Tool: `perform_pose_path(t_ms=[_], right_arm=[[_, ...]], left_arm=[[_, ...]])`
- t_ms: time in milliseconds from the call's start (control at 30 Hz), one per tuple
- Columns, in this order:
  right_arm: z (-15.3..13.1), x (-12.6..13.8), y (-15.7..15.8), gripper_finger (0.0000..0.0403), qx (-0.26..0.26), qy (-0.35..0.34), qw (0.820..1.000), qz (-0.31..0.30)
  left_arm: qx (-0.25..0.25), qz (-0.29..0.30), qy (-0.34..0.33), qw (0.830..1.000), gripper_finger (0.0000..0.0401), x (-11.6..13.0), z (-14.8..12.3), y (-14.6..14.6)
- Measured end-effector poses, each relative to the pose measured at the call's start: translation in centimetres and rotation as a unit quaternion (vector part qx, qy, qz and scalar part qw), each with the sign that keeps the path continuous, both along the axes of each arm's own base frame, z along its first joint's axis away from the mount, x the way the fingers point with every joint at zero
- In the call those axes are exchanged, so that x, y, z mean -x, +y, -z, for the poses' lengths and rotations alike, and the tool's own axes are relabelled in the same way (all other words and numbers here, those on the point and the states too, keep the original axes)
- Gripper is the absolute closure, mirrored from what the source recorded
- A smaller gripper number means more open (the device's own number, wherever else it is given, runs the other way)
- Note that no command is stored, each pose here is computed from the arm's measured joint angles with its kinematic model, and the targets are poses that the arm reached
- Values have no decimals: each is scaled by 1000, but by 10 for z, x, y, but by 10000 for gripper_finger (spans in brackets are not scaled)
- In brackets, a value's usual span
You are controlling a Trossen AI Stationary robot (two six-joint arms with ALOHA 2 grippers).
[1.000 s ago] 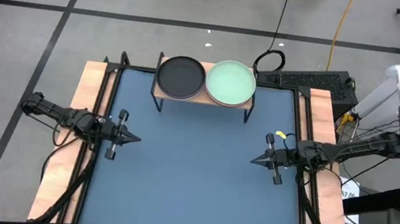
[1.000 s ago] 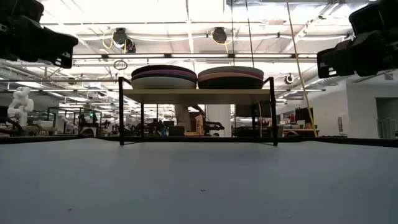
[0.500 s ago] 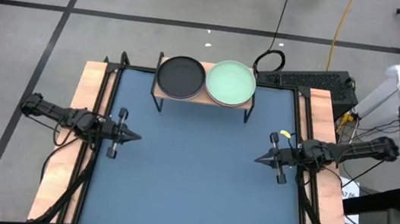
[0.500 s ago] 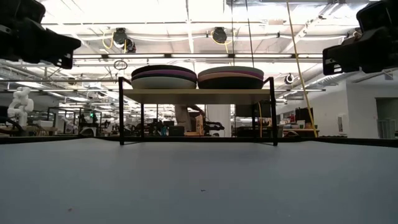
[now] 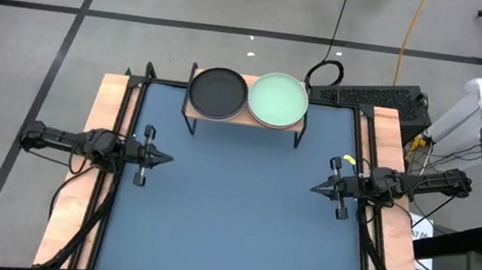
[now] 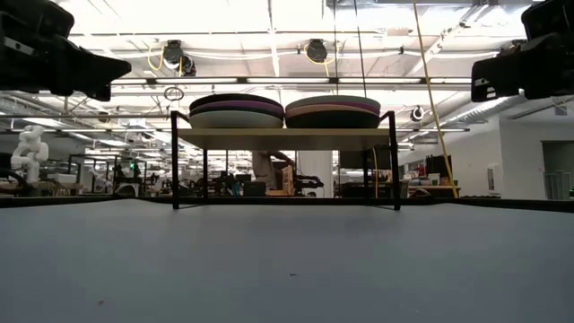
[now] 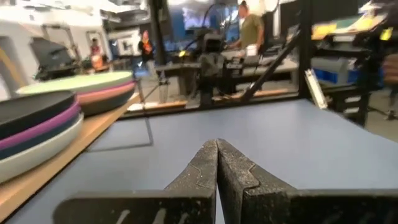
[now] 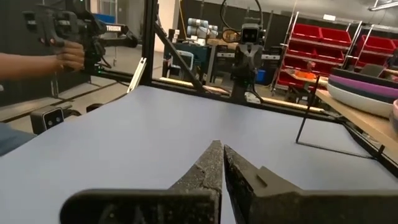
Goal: Place and stack plates onto a shelf
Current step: Return to Home Position
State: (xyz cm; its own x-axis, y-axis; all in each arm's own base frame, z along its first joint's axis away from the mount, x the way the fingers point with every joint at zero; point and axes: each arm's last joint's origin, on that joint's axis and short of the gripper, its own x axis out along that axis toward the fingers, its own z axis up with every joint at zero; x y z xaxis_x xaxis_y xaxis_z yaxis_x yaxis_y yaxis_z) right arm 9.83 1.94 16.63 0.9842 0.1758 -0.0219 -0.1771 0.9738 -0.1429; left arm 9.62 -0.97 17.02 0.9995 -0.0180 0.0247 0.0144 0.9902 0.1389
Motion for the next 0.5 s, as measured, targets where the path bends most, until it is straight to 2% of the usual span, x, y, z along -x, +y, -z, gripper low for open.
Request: perform_pose_path(t_ms=[267, 500], right_arm=[[-2, 1, 0, 403, 9, -12, 1000, 1], [-1, 1, -1, 403, 21, -11, 1000, 14]], left_arm=[[9, 23, 6, 1000, 400, -1, 3, 3], [9, 5, 6, 1000, 400, -1, 3, 7]])
